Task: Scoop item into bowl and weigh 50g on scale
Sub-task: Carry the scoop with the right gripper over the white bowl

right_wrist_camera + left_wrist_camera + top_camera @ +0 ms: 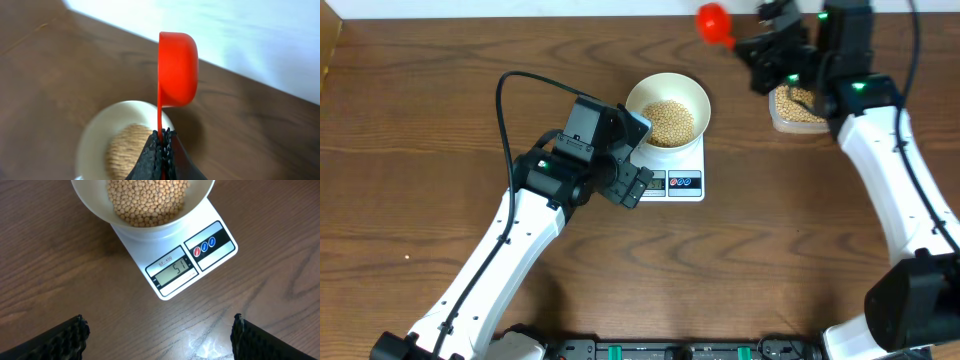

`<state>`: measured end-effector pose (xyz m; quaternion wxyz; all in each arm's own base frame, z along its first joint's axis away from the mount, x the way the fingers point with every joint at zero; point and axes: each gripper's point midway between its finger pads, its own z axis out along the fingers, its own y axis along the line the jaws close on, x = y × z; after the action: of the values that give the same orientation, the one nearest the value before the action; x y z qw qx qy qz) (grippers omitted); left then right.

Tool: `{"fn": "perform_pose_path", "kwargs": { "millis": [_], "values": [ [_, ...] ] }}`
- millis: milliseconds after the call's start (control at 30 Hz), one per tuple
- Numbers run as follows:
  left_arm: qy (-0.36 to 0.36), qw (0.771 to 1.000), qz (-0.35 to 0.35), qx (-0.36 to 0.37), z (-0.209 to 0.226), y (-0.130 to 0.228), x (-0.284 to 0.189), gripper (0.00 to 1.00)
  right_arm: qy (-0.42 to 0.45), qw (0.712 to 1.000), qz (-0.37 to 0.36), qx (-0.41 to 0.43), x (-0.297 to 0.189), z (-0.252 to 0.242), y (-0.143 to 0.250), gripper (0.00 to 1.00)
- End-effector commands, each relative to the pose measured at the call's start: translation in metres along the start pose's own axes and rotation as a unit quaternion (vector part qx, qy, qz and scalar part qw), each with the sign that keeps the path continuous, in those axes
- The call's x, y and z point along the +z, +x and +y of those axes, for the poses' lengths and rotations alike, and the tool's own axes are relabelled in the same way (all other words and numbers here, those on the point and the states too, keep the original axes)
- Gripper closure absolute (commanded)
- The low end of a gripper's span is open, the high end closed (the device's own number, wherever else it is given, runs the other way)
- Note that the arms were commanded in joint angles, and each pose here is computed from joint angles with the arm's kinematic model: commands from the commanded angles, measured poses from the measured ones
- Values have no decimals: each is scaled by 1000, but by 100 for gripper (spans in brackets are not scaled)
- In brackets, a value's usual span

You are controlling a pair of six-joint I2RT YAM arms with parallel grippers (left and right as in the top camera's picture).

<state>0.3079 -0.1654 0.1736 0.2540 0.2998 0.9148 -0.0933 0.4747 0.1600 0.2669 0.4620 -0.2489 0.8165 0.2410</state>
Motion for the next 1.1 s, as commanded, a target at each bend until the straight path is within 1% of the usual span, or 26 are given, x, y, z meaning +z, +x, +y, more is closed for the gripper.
{"fn": "perform_pose_path", "kwargs": {
  "millis": [0,133,300,400,567,767,1067],
  "values": [
    [-4,1000,3,0,2,1,1,7,-45,998,24,-23,29,36,11,99],
    [-4,1000,3,0,2,1,1,7,-57,997,40,-29,42,49,22,99],
    [-4,1000,3,0,2,1,1,7,-73,991,81,-75,47,61,45,99],
    [-4,1000,3,0,2,1,1,7,-67,987,113,-96,47,64,61,99],
    [-4,1000,3,0,2,1,1,7,-73,978,140,-138,53,71,80,99],
    [-4,1000,3,0,2,1,1,7,-66,973,176,-134,69,66,106,99],
    [-4,1000,3,0,2,1,1,7,-50,967,208,-137,84,52,131,99]
  ]
}}
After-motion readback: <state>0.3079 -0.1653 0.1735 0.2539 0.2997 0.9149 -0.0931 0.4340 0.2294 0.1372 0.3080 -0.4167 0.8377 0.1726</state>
